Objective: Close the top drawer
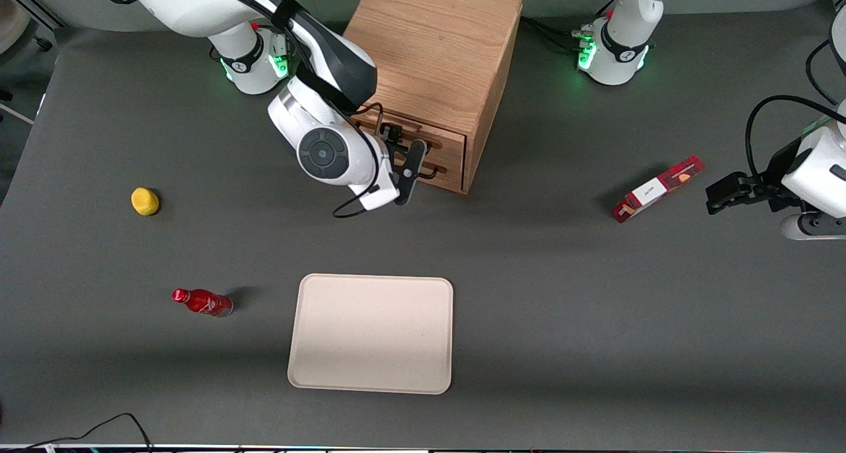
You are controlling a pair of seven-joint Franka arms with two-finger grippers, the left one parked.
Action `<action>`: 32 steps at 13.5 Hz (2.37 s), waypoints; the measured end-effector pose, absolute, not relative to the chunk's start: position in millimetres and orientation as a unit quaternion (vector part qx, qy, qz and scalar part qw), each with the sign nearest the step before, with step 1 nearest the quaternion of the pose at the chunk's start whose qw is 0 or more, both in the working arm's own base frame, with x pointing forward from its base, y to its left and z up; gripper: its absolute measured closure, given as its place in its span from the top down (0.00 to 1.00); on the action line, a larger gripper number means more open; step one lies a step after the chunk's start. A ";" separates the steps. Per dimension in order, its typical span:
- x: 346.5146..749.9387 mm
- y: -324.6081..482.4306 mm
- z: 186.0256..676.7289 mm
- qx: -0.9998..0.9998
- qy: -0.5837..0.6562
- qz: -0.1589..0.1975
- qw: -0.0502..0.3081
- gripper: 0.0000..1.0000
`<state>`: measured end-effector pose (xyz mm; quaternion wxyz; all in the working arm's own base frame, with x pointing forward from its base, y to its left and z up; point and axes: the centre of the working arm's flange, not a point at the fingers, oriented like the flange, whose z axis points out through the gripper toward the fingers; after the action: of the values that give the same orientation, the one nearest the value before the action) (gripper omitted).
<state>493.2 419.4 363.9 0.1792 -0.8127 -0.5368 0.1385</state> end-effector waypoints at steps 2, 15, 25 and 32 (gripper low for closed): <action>492.1 418.6 363.3 -0.815 -0.534 0.137 0.178 1.00; 481.3 418.6 403.5 -0.823 -0.524 0.112 0.188 1.00; 470.5 414.5 483.9 -0.819 -0.530 0.099 0.194 1.00; 428.0 368.2 658.3 -0.900 -0.429 -0.011 0.072 1.00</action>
<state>428.0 368.2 658.3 0.0718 -0.9004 -0.4290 -0.0115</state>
